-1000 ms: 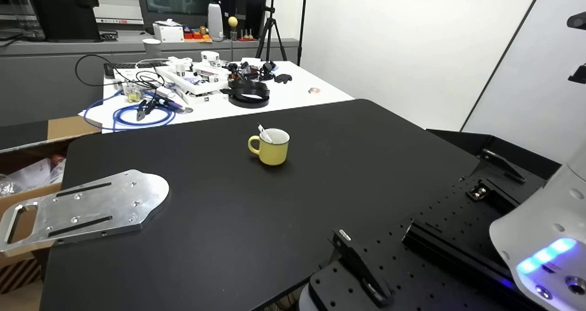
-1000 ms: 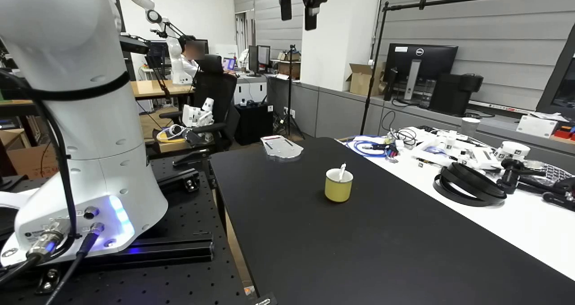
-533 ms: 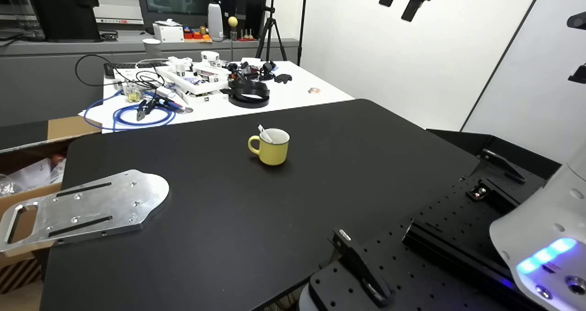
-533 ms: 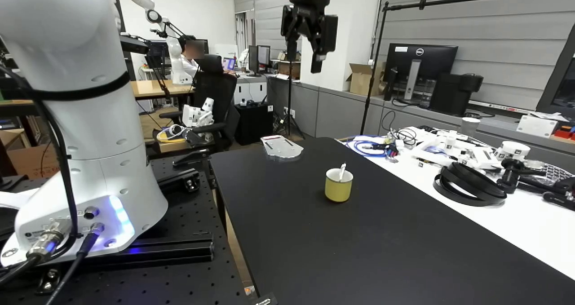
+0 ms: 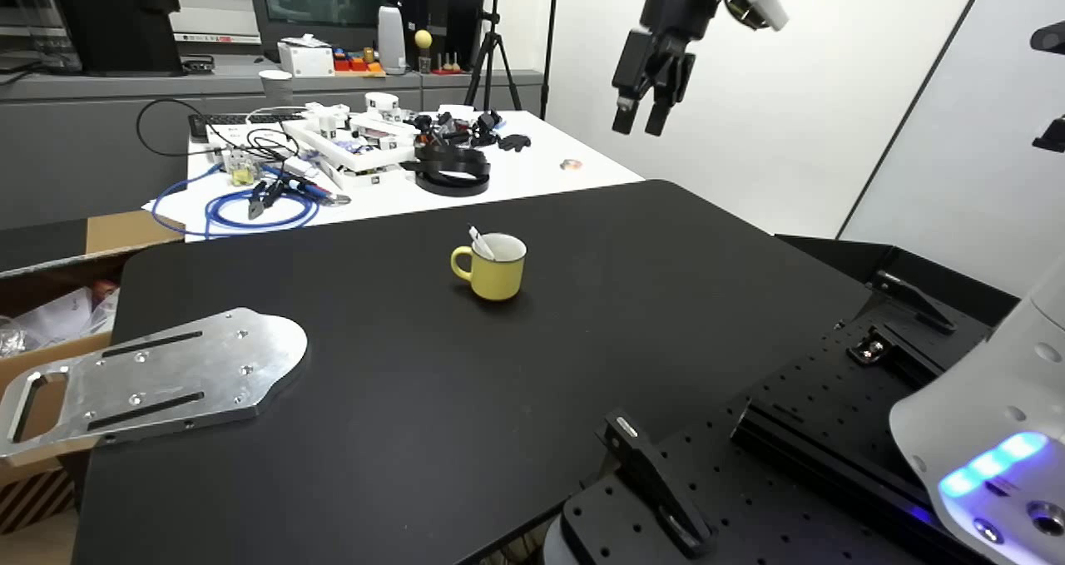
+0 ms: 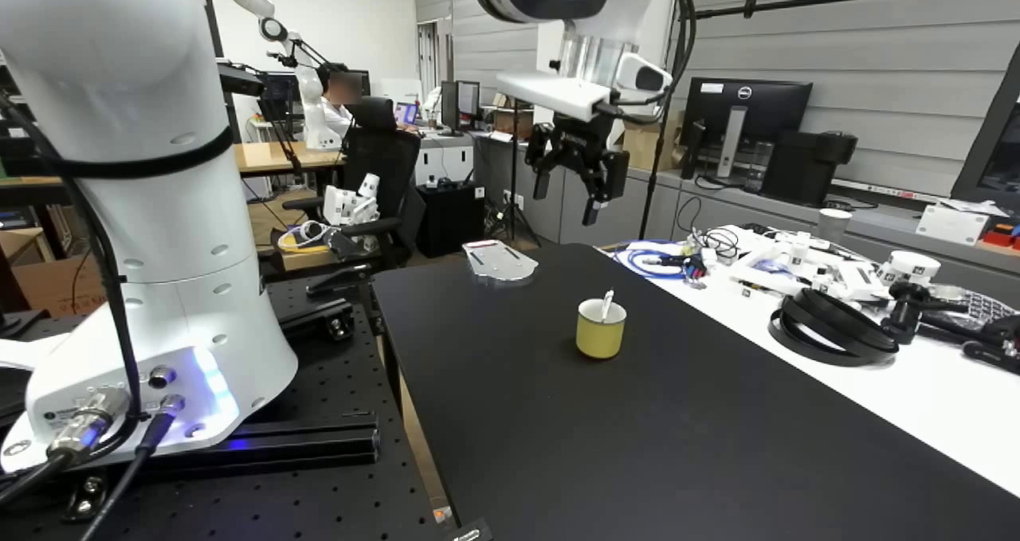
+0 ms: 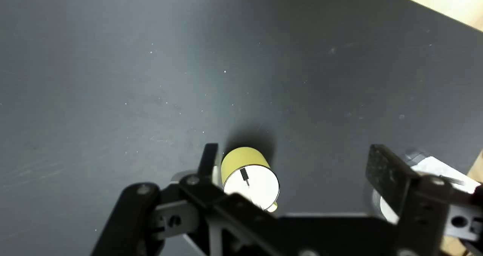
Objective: Remove the pen out of the cup and put it on the table
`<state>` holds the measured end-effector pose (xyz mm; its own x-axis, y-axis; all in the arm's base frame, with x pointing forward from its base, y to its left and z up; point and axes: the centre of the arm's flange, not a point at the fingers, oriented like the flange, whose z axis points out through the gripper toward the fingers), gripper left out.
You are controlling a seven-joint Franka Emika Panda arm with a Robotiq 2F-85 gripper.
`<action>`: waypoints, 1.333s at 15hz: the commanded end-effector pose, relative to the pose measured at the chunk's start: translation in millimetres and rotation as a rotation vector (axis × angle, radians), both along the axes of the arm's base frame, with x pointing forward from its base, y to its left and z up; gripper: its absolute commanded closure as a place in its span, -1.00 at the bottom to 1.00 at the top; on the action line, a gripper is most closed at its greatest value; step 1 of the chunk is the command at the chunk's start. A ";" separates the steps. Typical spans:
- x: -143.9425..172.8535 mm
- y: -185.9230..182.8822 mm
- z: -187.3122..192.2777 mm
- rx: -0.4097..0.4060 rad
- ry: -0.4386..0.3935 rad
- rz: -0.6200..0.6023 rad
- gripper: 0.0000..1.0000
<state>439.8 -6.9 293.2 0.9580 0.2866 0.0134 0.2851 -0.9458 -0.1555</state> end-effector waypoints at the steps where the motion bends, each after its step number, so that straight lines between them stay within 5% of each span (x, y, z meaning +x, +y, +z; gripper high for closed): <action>1: 75.8 14.0 -51.4 -0.024 -0.005 0.097 -1.00; 8: 181.7 58.9 -128.7 -0.037 -0.079 0.172 -1.00; 13: 239.4 83.7 -146.6 -0.023 -0.115 0.172 -1.00; 14: 202.0 75.2 -143.6 -0.029 -0.116 0.199 -1.00; 20: 204.8 77.1 -151.5 -0.027 -0.114 0.212 -1.00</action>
<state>644.6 70.2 141.8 0.8691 0.4827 0.1079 0.4919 -0.8664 -0.0859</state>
